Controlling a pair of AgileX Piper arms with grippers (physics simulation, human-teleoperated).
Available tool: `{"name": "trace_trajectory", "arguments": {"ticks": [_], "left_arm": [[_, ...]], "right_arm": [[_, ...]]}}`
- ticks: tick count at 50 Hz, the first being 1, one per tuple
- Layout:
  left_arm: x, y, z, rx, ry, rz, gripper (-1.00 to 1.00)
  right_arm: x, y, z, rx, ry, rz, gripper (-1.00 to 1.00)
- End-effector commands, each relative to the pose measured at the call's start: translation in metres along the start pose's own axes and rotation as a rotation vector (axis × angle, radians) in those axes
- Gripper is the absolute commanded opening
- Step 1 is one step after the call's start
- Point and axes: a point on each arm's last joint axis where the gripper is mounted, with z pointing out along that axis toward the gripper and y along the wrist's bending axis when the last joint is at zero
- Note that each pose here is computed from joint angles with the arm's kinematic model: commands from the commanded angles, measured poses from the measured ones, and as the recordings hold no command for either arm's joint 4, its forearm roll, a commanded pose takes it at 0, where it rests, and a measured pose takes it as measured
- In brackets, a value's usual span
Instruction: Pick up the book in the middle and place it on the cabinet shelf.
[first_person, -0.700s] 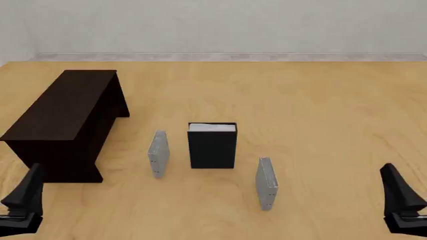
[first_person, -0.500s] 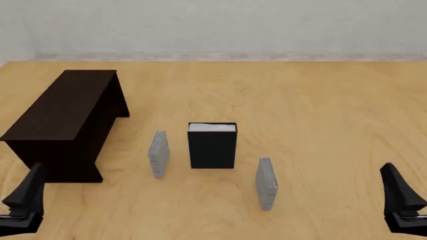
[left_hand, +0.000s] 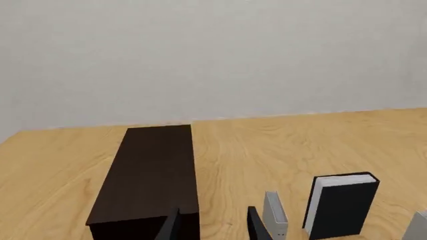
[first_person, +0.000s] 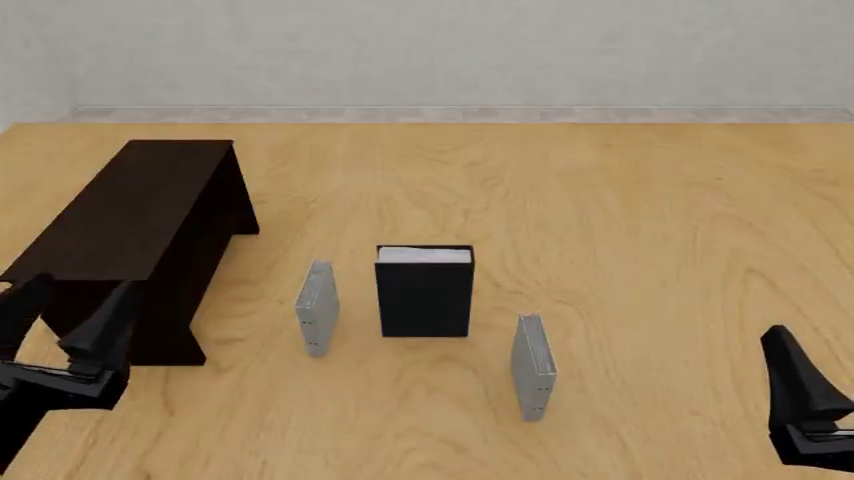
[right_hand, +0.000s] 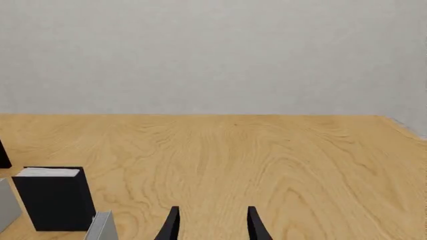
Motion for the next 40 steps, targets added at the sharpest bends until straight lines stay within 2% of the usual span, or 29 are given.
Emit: {"name": "trace_trajectory", "arguments": {"ticks": [1,6,8,9,10,12,15,19,20,25,31,32,34,35,40], "left_arm": [[-0.001,-0.013,0.034,0.096,-0.009,0.013,1.00],[-0.006,-0.025,0.048,0.171,-0.026,0.052,1.00],[-0.007,-0.030,0.056,0.195,-0.023,0.047,1.00],[-0.006,-0.036,0.058,0.228,-0.027,0.072,1.00],[-0.006,-0.047,0.052,0.306,-0.040,0.096,1.00],[-0.006,-0.050,0.062,0.307,-0.018,0.066,1.00],[-0.002,-0.066,0.068,0.378,-0.011,0.099,1.00],[-0.006,-0.069,0.076,0.382,-0.013,0.090,1.00],[-0.007,-0.072,0.077,0.391,-0.031,0.117,1.00],[-0.009,-0.079,0.089,0.403,-0.027,0.120,1.00],[-0.006,-0.090,0.102,0.423,-0.023,0.158,1.00],[-0.007,-0.095,0.105,0.440,-0.035,0.191,1.00],[-0.007,-0.099,0.111,0.447,-0.028,0.195,1.00],[-0.006,-0.102,0.110,0.459,-0.049,0.235,1.00],[-0.009,-0.112,0.120,0.479,-0.049,0.276,1.00]], "right_arm": [[0.000,0.000,0.000,0.000,0.000,0.000,1.00],[0.000,0.000,0.000,0.000,0.000,-0.001,1.00],[0.000,0.000,0.000,0.000,0.000,-0.001,1.00],[0.000,0.000,0.000,0.000,0.000,0.000,1.00],[0.000,0.000,0.000,0.000,0.000,-0.001,1.00],[0.001,0.000,0.000,0.000,0.000,-0.001,1.00],[0.000,0.000,0.000,0.000,0.000,-0.002,1.00],[0.000,0.000,0.000,0.000,0.000,-0.001,1.00],[0.000,0.000,0.000,0.000,0.000,-0.002,1.00],[0.000,0.000,0.000,0.000,0.000,-0.002,1.00],[0.000,0.000,0.000,0.000,0.000,-0.002,1.00],[0.001,0.000,0.000,0.000,0.000,-0.001,1.00],[0.000,0.000,0.000,0.000,0.000,-0.002,1.00],[0.000,0.000,0.000,0.000,0.000,-0.002,1.00],[0.000,0.000,0.000,0.000,0.000,-0.002,1.00]]}}
